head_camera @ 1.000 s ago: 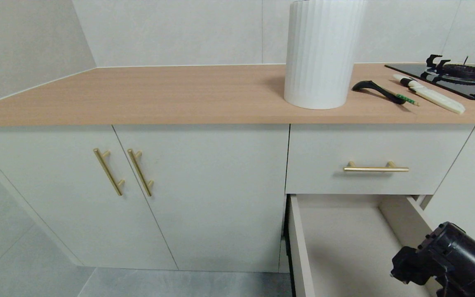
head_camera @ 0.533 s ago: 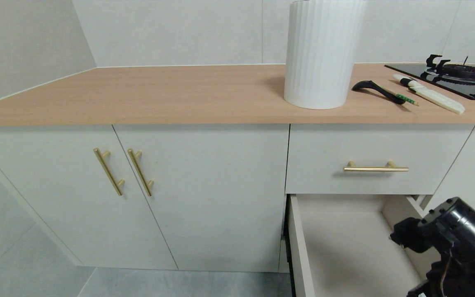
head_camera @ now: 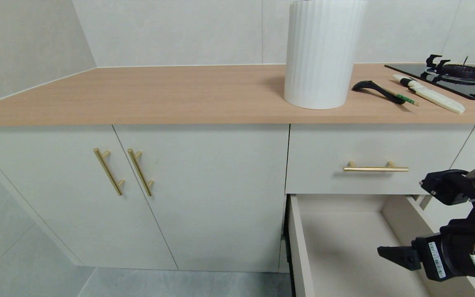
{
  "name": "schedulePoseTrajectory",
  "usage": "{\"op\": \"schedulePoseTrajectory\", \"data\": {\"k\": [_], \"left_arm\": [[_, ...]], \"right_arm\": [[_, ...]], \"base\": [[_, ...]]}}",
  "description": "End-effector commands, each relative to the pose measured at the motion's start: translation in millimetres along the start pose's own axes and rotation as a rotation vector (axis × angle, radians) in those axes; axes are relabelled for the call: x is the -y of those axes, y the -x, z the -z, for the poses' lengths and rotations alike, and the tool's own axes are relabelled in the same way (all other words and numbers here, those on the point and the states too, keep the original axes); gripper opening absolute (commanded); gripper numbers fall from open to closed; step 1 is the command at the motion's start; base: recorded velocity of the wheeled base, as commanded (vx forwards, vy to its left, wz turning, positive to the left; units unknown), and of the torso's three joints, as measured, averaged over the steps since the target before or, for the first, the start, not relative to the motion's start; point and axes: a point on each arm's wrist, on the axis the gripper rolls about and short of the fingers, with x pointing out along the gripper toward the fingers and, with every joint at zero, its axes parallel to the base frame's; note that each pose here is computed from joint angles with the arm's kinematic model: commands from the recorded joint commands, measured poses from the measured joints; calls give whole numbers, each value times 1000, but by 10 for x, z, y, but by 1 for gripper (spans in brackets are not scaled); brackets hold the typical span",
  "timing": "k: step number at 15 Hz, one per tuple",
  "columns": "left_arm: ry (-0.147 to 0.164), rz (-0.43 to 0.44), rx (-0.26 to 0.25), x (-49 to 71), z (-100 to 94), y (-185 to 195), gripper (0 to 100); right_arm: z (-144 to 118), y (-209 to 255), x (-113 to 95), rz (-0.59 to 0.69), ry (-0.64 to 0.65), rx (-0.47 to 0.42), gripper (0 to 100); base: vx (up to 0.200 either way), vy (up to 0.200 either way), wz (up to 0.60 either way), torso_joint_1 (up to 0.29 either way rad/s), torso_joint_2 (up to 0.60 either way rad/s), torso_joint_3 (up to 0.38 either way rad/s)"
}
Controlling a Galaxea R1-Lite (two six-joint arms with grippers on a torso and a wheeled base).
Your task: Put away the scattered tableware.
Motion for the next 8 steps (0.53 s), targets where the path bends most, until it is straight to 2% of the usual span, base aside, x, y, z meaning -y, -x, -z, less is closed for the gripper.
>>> {"op": "schedulePoseTrajectory", "data": {"k": [1,6,8], "left_arm": [[0,0,0,0,0,0,100],[0,0,0,0,0,0,100],[0,0,0,0,0,0,100]], "right_arm": [[-3,64,27,-4,-11,32,100],[-3,66,28,-2,-10,36,100],[1,68,30,-2,-9,36,100]], "base": [[0,0,0,0,0,0],[0,0,0,4,-14,-6],[0,0,0,90,-288,-195]]}}
